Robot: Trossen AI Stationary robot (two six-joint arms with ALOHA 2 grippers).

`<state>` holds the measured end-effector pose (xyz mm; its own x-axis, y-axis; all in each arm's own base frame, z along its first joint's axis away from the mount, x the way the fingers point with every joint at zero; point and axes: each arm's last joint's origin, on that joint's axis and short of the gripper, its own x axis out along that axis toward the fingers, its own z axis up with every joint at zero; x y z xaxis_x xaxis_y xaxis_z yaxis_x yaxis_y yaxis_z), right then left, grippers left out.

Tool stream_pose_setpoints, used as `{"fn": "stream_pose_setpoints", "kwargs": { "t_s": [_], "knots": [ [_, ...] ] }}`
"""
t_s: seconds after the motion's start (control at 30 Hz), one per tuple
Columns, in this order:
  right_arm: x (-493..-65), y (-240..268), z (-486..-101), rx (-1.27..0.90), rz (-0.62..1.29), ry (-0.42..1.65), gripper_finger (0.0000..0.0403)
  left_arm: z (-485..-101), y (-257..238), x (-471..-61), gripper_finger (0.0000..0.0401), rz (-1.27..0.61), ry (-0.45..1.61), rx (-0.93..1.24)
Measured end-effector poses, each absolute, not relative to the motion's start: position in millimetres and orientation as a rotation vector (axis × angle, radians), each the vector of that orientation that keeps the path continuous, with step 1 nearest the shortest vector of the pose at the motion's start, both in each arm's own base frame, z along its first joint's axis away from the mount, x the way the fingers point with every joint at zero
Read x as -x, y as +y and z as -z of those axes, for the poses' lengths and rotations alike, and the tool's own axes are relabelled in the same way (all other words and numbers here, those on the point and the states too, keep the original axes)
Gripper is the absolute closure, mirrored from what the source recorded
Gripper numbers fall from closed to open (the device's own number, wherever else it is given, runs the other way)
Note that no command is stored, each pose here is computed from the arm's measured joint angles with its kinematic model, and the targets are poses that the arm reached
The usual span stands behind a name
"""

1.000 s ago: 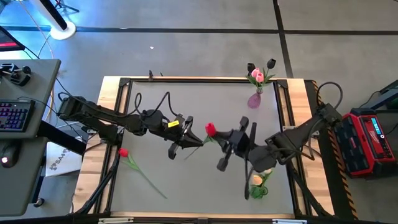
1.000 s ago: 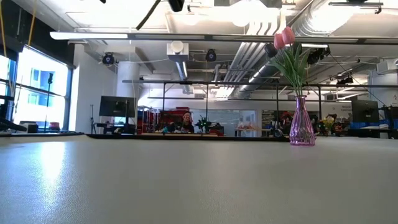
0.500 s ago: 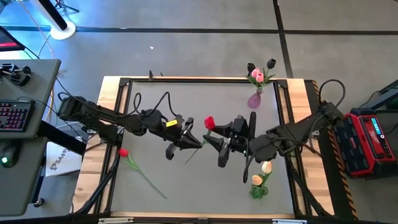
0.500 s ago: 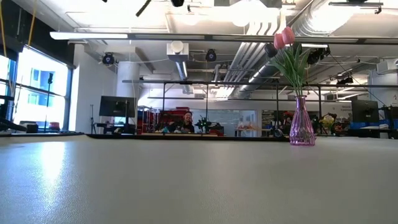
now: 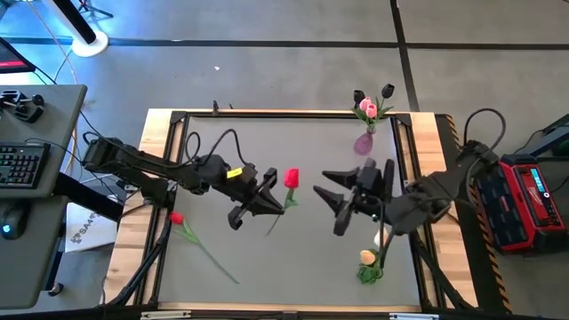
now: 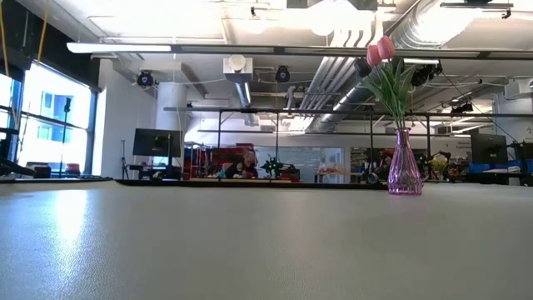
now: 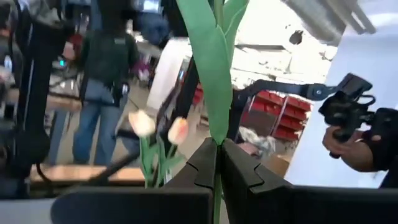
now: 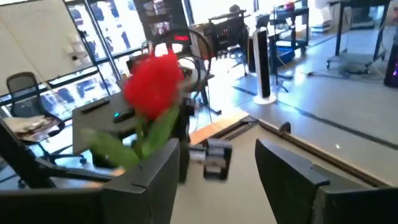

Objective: Sort flowers into vase by color
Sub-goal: Put the top red tulip into the green vase

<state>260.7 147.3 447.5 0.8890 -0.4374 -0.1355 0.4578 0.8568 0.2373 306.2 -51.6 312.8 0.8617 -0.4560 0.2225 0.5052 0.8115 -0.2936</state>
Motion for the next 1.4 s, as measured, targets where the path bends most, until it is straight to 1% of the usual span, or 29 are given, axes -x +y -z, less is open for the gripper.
{"fn": "stream_pose_setpoints", "kwargs": {
  "t_s": [0.17, 0.3, 0.47, 0.7, 1.03, 1.1, 1.17, 1.4],
  "knots": [
    [-261.6, 149.5, -439.1, -0.336, 0.416, 0.138, 0.0204, -316.5, -47.0, -306.4, 0.0401, 0.452, -0.2, 0.334],
    [-285.9, 153.3, -426.0, -0.347, 0.364, 0.17, 0.0204, -315.8, -43.4, -307.5, 0.0401, 0.409, -0.205, 0.314],
    [-305.6, 151.7, -419.3, -0.342, 0.362, 0.15, 0.0204, -316.2, -41.6, -307.6, 0.0401, 0.401, -0.213, 0.303],
    [-310.8, 144.1, -418.1, -0.365, 0.384, 0.147, 0.0204, -316.2, -41.7, -307.6, 0.0401, 0.398, -0.216, 0.287],
    [-318.9, 138.2, -416.7, -0.381, 0.332, 0.161, 0.0205, -316.1, -40.5, -308.1, 0.0401, 0.355, -0.221, 0.29],
    [-319.2, 137.9, -416.8, -0.369, 0.33, 0.162, 0.0214, -316.0, -40.4, -308.1, 0.0401, 0.352, -0.222, 0.286],
    [-322.2, 135.9, -415.2, -0.369, 0.339, 0.162, 0.0232, -316.0, -40.4, -308.2, 0.0401, 0.352, -0.221, 0.286],
    [-336.7, 136.1, -403.6, -0.368, 0.364, 0.166, 0.0325, -315.9, -40.6, -308.1, 0.0401, 0.353, -0.219, 0.286]
  ]
}}
